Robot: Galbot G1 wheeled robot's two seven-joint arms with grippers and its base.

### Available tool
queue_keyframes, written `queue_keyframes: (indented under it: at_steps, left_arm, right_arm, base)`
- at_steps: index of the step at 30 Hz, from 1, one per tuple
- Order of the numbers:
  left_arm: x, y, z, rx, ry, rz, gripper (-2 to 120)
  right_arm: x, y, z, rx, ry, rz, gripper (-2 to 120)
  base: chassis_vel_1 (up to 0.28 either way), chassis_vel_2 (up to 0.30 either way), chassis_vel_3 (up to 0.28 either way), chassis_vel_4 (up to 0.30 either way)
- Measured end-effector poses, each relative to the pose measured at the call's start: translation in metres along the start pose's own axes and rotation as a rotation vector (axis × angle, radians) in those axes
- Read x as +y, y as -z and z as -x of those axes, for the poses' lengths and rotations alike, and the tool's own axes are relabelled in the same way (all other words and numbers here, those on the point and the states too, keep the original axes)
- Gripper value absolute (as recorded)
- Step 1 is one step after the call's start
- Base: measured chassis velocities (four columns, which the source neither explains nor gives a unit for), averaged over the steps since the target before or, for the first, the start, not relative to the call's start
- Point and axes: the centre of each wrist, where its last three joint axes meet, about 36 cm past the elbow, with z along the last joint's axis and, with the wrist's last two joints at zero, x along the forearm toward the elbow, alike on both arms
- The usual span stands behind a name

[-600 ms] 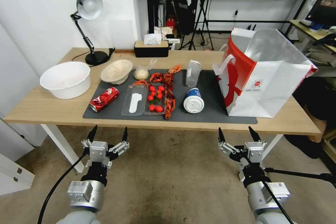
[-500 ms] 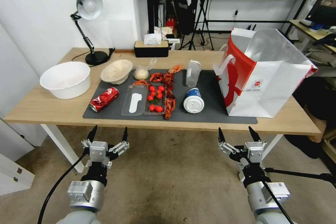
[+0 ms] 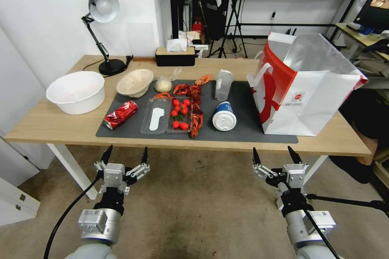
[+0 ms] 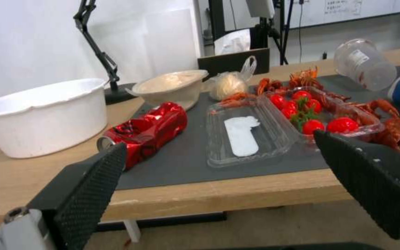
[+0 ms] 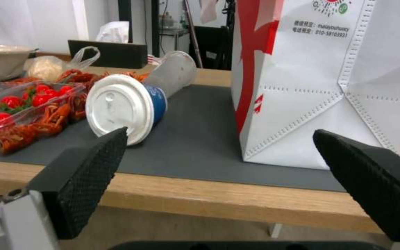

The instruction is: Pick up the trash from the table and place it into the takeout bag.

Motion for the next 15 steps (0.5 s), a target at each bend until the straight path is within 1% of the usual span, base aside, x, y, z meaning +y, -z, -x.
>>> queue_keyframes:
  at_steps: [11, 13, 14, 15]
  left_arm:
    - [0.001, 0.0, 0.0, 0.006, 0.004, -0.002, 100]
    - [0.006, 0.003, 0.003, 0.039, 0.028, -0.016, 100]
    - [0.006, 0.003, 0.003, 0.039, 0.028, -0.016, 100]
    - [0.013, 0.007, 0.006, 0.081, 0.059, -0.039, 100]
  right_arm:
    - [0.0, 0.0, 0.001, 0.002, -0.002, 0.004, 100]
    - [-0.002, 0.002, 0.007, 0.016, -0.011, 0.018, 100]
    - [-0.002, 0.002, 0.007, 0.016, -0.011, 0.018, 100]
    - [-0.003, 0.003, 0.008, 0.005, -0.011, 0.016, 100]
  base:
    - [0.0, 0.0, 0.0, 0.0]
    - [0.0, 0.0, 0.0, 0.0]
    - [0.0, 0.0, 0.0, 0.0]
    - [0.0, 0.0, 0.0, 0.0]
